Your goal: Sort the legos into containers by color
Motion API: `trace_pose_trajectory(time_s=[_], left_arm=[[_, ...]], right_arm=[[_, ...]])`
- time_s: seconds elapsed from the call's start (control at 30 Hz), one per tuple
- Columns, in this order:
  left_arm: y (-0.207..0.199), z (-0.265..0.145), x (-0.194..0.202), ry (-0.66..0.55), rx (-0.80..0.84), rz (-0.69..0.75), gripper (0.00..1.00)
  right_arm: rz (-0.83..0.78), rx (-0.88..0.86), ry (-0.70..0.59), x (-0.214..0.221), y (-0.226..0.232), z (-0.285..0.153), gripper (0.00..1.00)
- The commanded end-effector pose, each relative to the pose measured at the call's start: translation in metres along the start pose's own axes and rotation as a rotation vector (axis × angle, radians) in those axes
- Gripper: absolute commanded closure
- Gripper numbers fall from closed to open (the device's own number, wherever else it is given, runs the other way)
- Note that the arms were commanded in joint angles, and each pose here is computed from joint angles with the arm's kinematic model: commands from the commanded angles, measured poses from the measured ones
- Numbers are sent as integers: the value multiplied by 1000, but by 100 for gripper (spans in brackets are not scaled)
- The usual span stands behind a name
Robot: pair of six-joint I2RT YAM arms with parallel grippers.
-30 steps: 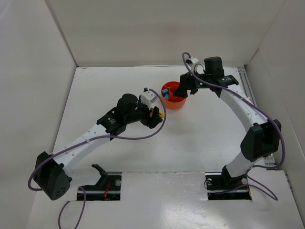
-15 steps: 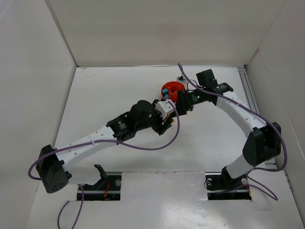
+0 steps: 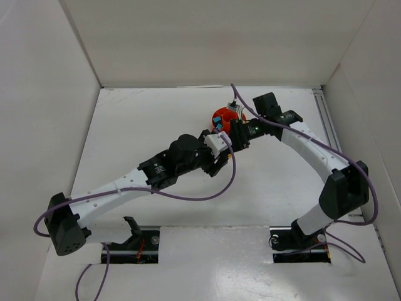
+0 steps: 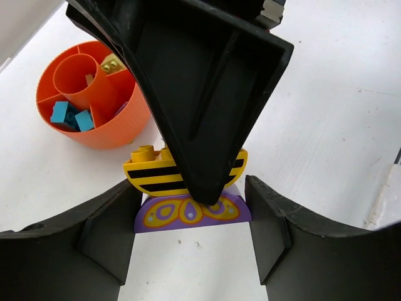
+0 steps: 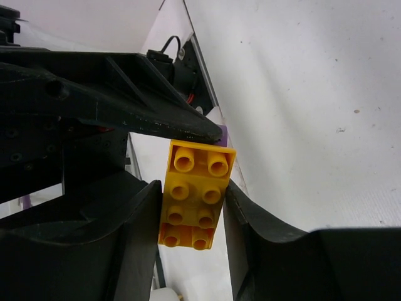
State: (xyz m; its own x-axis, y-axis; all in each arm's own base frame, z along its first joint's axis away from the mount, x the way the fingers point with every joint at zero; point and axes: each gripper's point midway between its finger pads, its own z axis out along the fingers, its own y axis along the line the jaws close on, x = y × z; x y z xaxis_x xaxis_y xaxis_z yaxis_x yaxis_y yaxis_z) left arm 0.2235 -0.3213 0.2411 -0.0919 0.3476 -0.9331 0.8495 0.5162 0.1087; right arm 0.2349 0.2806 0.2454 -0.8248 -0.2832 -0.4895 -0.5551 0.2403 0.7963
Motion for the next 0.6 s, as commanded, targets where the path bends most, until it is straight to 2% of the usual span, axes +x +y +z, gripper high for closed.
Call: trace_pose_trajectory(time_s=[0.0, 0.1, 0.37, 0.5, 0.57], left_arm=[[4, -8, -17, -77, -23, 2, 97], [2, -6, -6, -56, -19, -18, 100], [0, -7, 34, 22, -48, -150, 100], [15, -9, 46, 38, -98, -242, 100], [35, -11, 49, 37, -179, -292, 100]], right_arm=[[-98, -15, -69, -15, 10, -14, 62], [-104, -1, -103, -24, 4, -22, 66], [-160, 81, -259, -67, -30, -69, 66], [-246, 115, -319, -97, -41, -87, 66], [-321, 190, -358, -117, -54, -96, 66]])
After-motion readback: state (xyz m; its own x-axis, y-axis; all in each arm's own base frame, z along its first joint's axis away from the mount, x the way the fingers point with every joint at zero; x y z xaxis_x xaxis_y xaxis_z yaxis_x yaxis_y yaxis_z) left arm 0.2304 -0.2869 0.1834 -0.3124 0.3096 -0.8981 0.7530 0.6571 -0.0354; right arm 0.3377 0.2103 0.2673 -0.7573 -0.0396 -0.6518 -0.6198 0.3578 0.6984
